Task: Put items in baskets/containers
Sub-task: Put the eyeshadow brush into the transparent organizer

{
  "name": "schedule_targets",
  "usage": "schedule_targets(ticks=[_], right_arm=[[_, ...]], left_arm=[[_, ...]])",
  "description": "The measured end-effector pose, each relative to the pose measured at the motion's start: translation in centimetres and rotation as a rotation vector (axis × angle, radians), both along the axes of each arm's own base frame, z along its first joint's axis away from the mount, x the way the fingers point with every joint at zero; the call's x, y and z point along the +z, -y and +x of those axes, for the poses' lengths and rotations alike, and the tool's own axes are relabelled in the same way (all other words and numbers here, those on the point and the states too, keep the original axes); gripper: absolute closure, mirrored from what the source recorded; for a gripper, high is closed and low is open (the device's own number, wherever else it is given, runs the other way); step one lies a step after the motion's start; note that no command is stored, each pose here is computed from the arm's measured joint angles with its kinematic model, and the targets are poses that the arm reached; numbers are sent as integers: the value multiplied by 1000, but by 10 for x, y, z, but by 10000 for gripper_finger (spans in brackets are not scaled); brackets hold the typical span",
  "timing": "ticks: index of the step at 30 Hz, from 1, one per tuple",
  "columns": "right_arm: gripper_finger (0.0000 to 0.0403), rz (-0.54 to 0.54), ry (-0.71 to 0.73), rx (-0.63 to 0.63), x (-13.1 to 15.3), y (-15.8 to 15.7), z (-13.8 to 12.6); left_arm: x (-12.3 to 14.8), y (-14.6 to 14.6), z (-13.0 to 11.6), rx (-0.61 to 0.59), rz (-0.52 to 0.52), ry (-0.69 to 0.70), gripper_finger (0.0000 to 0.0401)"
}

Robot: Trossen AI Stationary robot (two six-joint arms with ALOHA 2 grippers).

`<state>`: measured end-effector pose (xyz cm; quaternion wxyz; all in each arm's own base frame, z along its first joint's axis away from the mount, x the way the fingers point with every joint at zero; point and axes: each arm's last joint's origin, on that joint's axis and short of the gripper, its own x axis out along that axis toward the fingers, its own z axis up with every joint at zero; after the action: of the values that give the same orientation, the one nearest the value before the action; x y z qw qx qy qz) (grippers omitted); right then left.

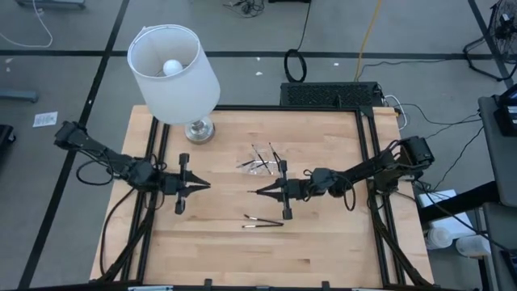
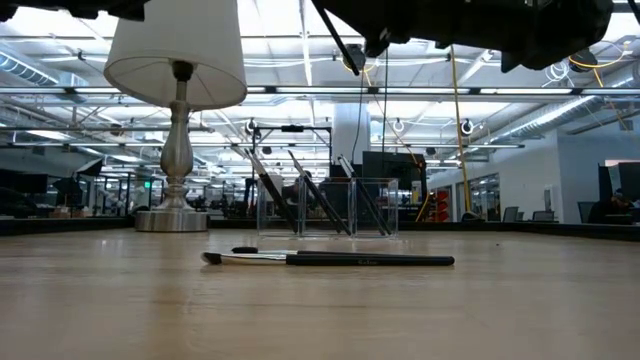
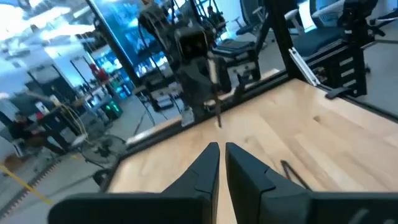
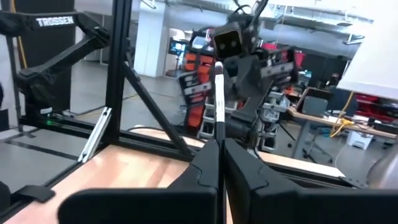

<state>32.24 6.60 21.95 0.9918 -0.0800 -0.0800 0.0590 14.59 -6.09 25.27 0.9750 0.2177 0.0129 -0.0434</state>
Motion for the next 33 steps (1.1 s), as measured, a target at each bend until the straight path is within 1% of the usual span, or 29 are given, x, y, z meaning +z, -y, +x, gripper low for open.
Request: schedule_targets(ticks=[2,4,6,8,10,13,15,18,21,24,26,29,33], right_arm=[[403,0,8,-1,1,0,0],[403,-4,12,0,1,0,0],[403,-9,22,6,1,-3,0],[403,-16,46,5,1,-4,3],[403,-29,58,0,3,-5,11],[403,-61,47,-21,-3,-2,23],[403,-71,28,-32,-9,1,27],[403,-92,21,-36,-16,0,34],[403,-131,0,-38,-26,-1,39],[403,-142,15,-42,-25,-2,44],[403,-139,32,-43,-21,-3,47],[403,-138,34,-43,-22,-4,54],[403,-140,27,-42,-23,-5,60]], left_arm=[[-1,2,4,1,-36,1,364],[1,5,9,-2,-71,34,364],[1,8,15,-37,-105,54,364],[-1,12,21,-59,-113,69,364],[-5,15,29,-56,-104,72,364],[-14,15,41,-10,-92,46,362],[-16,13,46,15,-106,48,351],[-17,10,51,37,-156,68,316],[-18,7,54,51,-183,75,266],[-18,5,55,57,-208,74,214],[-19,5,56,26,-218,64,184],[-23,6,59,-50,-214,35,156],[-27,7,64,-66,-213,25,143]])
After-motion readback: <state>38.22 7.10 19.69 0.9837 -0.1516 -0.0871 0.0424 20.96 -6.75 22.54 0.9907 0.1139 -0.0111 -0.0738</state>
